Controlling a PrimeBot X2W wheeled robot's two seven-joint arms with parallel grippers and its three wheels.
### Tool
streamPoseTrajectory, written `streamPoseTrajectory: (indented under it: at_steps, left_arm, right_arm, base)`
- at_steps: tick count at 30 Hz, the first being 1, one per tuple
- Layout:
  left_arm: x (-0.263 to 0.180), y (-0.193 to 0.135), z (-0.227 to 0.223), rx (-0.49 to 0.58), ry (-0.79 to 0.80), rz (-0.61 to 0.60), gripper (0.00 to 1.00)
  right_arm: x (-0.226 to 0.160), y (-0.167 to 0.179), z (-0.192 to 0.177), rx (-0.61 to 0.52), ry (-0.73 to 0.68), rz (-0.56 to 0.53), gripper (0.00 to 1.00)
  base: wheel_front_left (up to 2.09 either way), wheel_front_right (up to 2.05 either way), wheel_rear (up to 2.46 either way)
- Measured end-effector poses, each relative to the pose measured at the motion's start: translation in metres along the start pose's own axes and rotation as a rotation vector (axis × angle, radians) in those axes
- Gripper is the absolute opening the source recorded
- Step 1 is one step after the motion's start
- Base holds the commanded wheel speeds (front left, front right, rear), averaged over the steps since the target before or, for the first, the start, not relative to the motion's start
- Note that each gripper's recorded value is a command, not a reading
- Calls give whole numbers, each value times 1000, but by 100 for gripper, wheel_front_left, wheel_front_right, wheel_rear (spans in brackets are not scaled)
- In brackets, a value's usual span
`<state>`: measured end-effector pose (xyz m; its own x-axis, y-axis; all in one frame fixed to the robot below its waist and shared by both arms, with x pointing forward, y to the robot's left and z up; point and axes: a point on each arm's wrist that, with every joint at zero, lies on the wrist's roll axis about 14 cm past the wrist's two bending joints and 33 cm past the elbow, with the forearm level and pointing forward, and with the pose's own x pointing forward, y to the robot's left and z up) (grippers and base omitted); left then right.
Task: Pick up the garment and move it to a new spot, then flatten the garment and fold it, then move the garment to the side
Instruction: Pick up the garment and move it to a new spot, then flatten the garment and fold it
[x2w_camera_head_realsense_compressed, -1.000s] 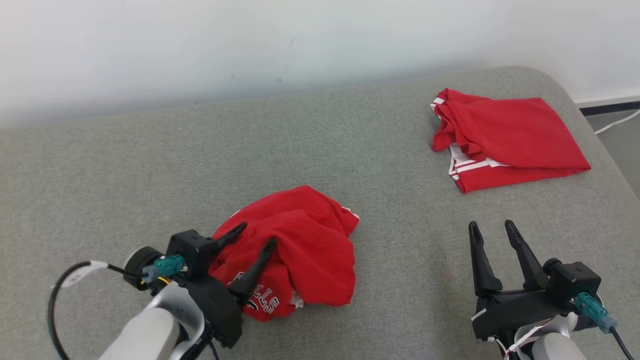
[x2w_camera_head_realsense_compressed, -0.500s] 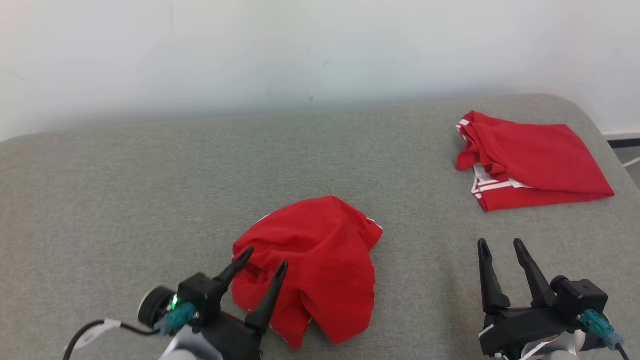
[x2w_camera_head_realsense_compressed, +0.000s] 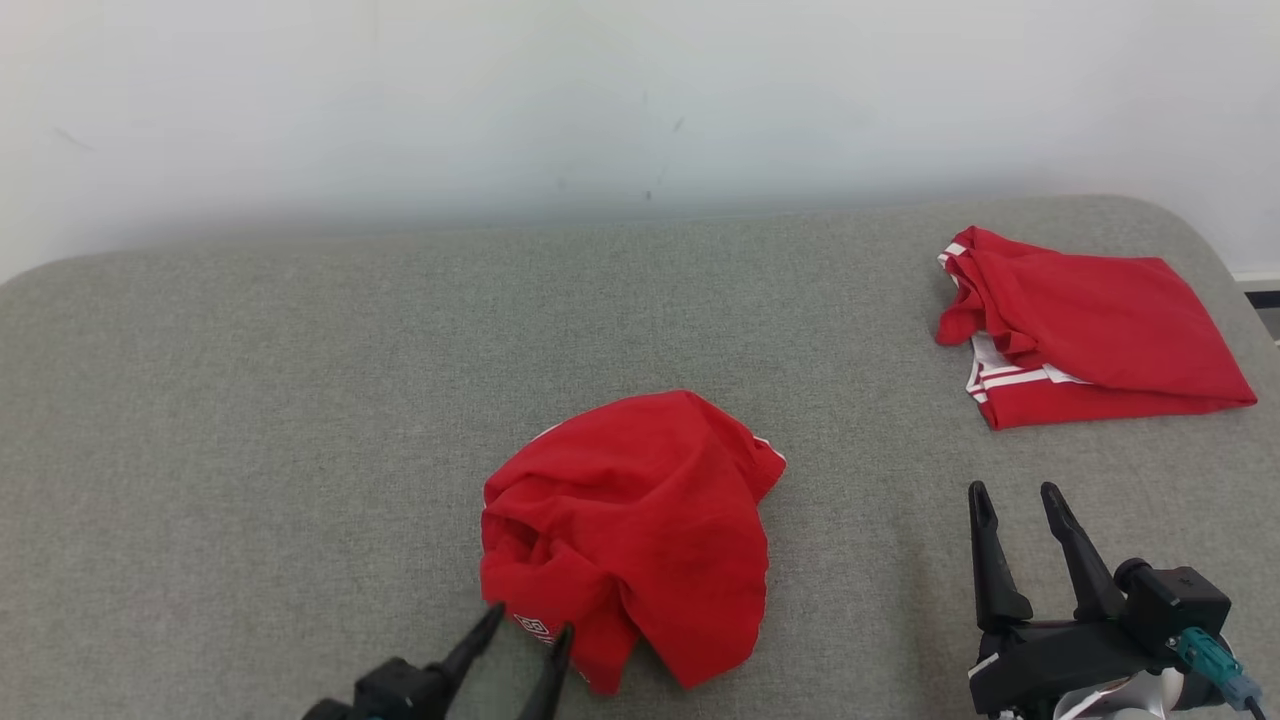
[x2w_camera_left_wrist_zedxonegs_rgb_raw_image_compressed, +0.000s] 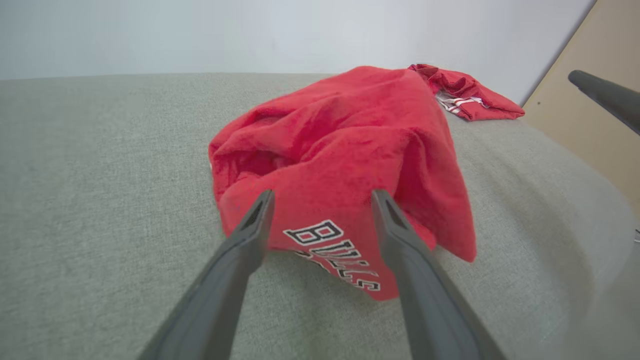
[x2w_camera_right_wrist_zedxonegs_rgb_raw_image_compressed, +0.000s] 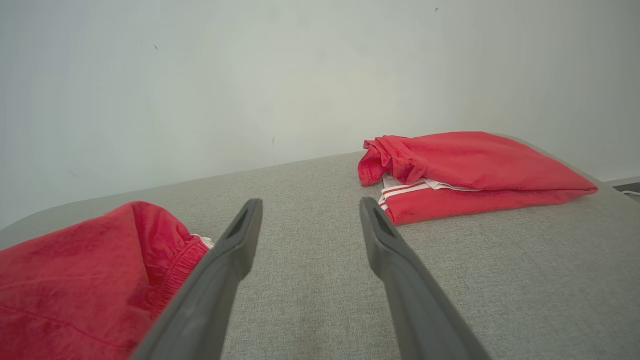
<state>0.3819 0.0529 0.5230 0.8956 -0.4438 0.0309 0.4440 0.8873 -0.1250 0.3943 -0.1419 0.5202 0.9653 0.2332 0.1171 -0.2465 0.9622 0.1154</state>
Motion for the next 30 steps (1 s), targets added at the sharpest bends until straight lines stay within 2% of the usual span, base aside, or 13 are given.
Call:
streamPoseTrajectory:
  at_steps: [9, 18, 24, 25, 26, 30]
  left_arm:
    - [-13, -29, -35, -47, 101, -60, 100]
    - [-1, -24, -57, 3, 148, -39, 100]
    - [16, -26, -63, -6, 138, -39, 100]
    - [16, -24, -65, -1, 142, -39, 22]
    - [17, -22, -64, 1, 137, -34, 0]
    - [20, -8, -53, 22, 97, 4, 0]
  right_arm:
    - [2, -2, -5, 7, 12, -7, 100]
    - [3, -5, -8, 7, 20, -16, 100]
    - [0, -14, -8, 1, 24, -38, 100]
    - [-1, -14, -8, 0, 24, -40, 100]
    - [-1, -15, -8, 0, 24, -41, 100]
    - [-2, -16, -5, -2, 17, -46, 100]
  base:
    - [0, 0, 0]
    - [0, 0, 0]
    - [0, 0, 0]
    - [0, 0, 0]
    - [0, 0, 0]
    - [0, 0, 0]
